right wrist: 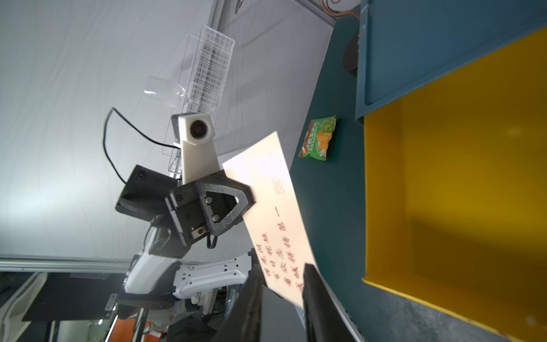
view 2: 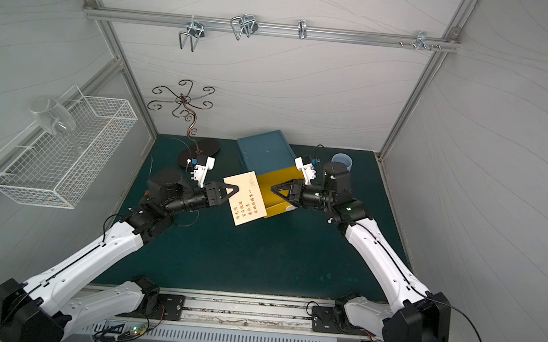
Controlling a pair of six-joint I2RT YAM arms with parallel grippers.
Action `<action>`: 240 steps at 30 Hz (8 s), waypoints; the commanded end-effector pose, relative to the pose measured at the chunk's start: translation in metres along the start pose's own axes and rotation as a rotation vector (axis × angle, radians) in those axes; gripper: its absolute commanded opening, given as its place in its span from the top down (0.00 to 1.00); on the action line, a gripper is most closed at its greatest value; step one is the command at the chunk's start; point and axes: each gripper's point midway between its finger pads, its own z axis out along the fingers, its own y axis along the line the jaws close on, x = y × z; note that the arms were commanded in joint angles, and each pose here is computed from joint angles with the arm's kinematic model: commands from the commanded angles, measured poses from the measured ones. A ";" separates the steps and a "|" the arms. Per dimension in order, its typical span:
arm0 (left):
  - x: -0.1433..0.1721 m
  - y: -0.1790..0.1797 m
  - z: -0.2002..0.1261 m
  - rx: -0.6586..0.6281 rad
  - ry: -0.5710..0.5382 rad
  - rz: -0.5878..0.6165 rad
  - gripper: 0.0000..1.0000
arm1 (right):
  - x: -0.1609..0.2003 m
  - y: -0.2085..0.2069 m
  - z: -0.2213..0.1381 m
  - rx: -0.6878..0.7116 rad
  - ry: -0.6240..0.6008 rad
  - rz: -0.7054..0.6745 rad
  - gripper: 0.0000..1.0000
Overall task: Take the postcards out of the drawer
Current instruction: Pick up the postcard from the drawer, then place the postcard at the center of the board, then close the drawer in the storage box, then open the drawer in the storage box.
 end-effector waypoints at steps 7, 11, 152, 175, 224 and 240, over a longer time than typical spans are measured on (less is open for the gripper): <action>0.011 0.008 -0.018 -0.070 0.094 0.036 1.00 | -0.013 0.008 -0.025 0.024 -0.046 -0.051 0.64; 0.031 0.030 -0.028 -0.196 0.210 0.008 1.00 | -0.021 0.004 -0.035 0.036 -0.071 -0.049 0.63; -0.049 0.114 0.197 -0.401 0.320 0.519 0.15 | -0.074 -0.175 0.046 0.389 -0.283 0.196 0.67; -0.046 0.122 0.202 -0.401 0.328 0.489 0.13 | -0.032 -0.177 0.026 0.317 -0.240 0.312 0.45; -0.037 0.135 0.189 -0.395 0.340 0.429 0.10 | -0.034 -0.205 0.082 -0.057 -0.464 0.452 0.46; -0.040 0.136 0.189 -0.392 0.337 0.426 0.09 | -0.024 -0.200 0.071 -0.049 -0.469 0.457 0.65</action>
